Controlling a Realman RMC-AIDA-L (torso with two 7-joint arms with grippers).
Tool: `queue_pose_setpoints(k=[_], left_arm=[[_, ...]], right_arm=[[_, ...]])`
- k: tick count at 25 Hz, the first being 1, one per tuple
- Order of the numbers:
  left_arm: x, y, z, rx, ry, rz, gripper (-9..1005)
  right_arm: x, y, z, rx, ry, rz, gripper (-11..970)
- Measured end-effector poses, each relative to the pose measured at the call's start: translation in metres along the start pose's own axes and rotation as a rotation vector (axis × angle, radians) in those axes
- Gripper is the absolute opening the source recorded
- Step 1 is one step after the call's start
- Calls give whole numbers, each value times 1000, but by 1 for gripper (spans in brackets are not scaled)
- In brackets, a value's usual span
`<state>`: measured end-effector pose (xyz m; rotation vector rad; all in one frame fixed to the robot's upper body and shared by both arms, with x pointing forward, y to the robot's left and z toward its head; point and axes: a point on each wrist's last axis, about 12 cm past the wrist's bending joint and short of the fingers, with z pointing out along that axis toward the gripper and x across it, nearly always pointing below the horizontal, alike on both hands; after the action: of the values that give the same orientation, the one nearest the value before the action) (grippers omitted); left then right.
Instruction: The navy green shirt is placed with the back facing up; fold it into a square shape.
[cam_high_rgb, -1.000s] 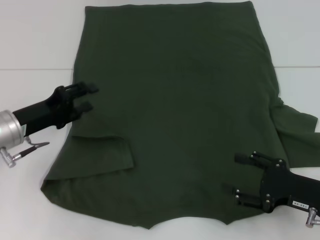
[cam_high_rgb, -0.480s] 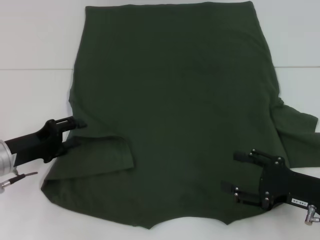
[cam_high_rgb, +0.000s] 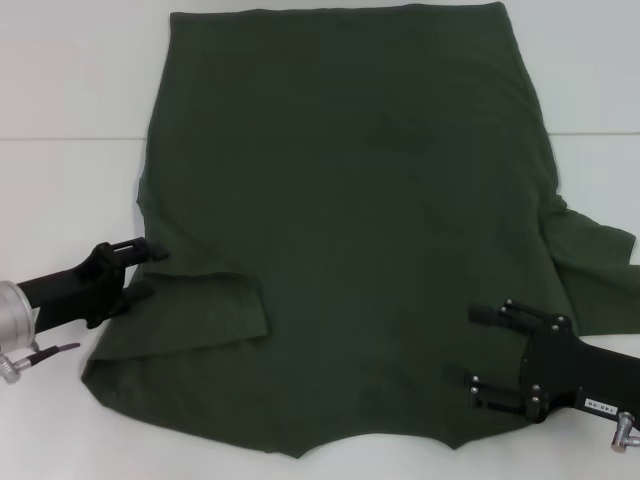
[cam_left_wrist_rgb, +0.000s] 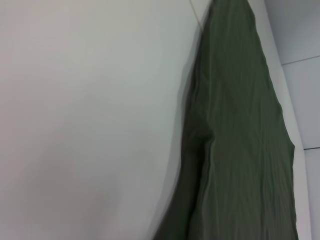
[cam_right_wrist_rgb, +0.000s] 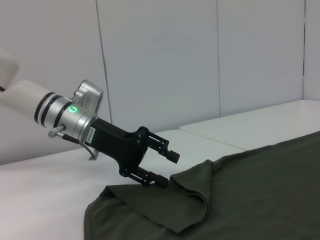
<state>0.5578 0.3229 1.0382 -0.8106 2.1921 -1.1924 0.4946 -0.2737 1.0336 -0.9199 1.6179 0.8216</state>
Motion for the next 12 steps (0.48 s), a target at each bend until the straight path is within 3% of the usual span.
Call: queue_pose_setpoints(k=[12], left_arm=[[1,-14,18,10,3,14,630]], right_arm=[[0,0,0,0,-1,-1,856]])
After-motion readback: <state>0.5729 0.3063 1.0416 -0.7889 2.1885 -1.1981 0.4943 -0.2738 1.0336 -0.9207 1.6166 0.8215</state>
